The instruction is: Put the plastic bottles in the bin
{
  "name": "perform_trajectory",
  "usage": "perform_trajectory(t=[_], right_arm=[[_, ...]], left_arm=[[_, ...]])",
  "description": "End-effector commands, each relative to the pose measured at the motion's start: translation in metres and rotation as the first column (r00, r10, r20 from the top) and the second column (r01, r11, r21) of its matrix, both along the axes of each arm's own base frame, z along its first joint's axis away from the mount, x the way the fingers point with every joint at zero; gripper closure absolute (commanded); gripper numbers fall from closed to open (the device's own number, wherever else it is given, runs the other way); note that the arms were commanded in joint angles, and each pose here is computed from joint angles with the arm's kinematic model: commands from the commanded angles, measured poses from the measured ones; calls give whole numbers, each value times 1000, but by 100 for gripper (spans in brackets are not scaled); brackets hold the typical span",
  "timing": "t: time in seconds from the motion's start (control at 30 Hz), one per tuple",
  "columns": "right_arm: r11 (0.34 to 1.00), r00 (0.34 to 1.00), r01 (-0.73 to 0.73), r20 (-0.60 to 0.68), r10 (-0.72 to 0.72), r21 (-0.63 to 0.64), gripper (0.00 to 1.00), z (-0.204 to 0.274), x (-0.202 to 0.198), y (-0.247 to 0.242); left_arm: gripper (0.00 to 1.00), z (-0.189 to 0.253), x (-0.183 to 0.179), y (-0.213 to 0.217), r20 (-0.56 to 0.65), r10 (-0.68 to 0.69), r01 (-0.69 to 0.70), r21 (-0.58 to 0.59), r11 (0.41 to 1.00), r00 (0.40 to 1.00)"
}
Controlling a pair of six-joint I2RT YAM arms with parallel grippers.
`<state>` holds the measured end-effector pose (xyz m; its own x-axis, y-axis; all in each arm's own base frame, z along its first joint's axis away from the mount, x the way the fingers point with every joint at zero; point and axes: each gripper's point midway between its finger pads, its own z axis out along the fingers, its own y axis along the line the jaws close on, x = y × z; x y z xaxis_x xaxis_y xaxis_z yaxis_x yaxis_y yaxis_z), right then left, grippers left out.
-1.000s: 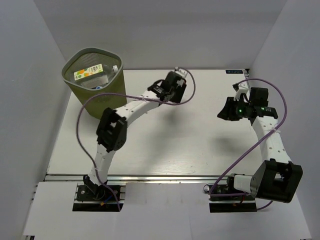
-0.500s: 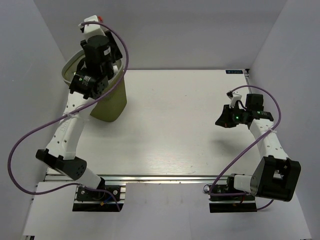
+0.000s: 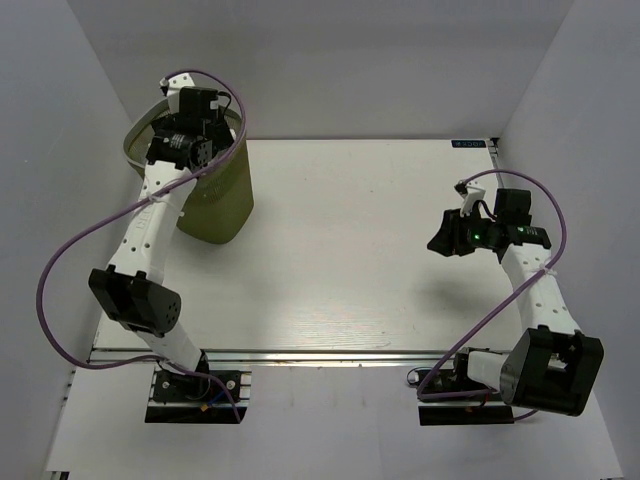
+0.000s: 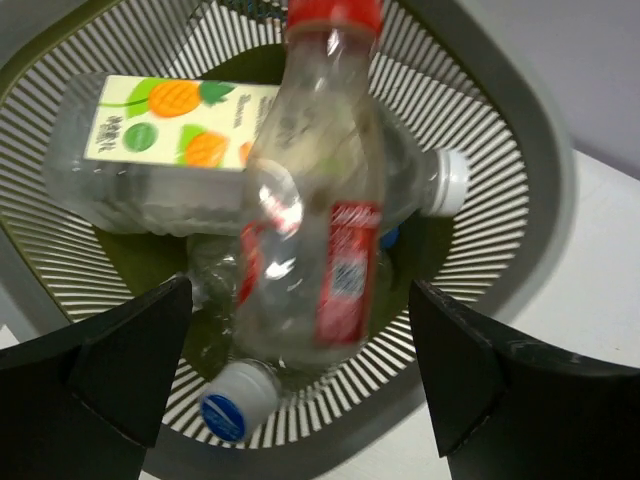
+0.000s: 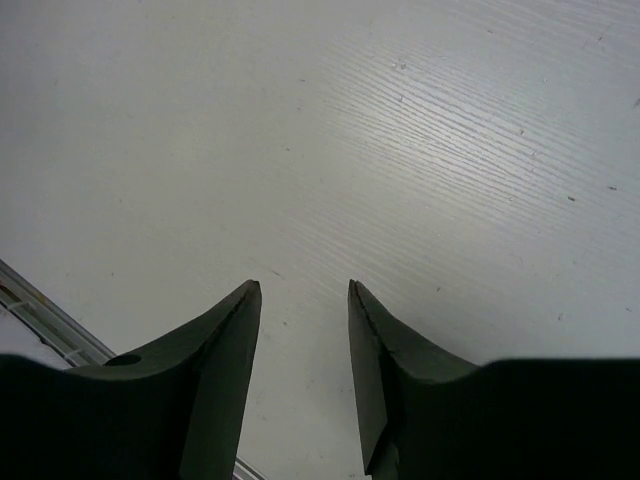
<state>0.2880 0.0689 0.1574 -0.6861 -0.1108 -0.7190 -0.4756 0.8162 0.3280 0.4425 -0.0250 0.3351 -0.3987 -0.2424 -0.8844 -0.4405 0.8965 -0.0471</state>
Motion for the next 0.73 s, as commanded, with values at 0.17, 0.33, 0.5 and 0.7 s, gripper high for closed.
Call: perform_trajectory(t=[0.17, 0.33, 0.5, 0.7], right_arm=[[999, 999, -36, 22, 36, 4, 26, 3, -11, 4], [1000, 999, 7, 38, -7, -10, 10, 12, -4, -1], [995, 996, 76, 61, -72, -59, 10, 21, 5, -14], [984, 981, 151, 140, -137, -95, 10, 32, 11, -26]], left_arm=[[1, 64, -9, -26, 142, -208, 213, -22, 977, 968], [1, 112, -44, -136, 372, -740, 787, 42, 616, 560], [1, 62, -95, -191, 308, -897, 948, -62, 313, 316], [1, -21, -153, -223, 241, -943, 959, -218, 179, 231]])
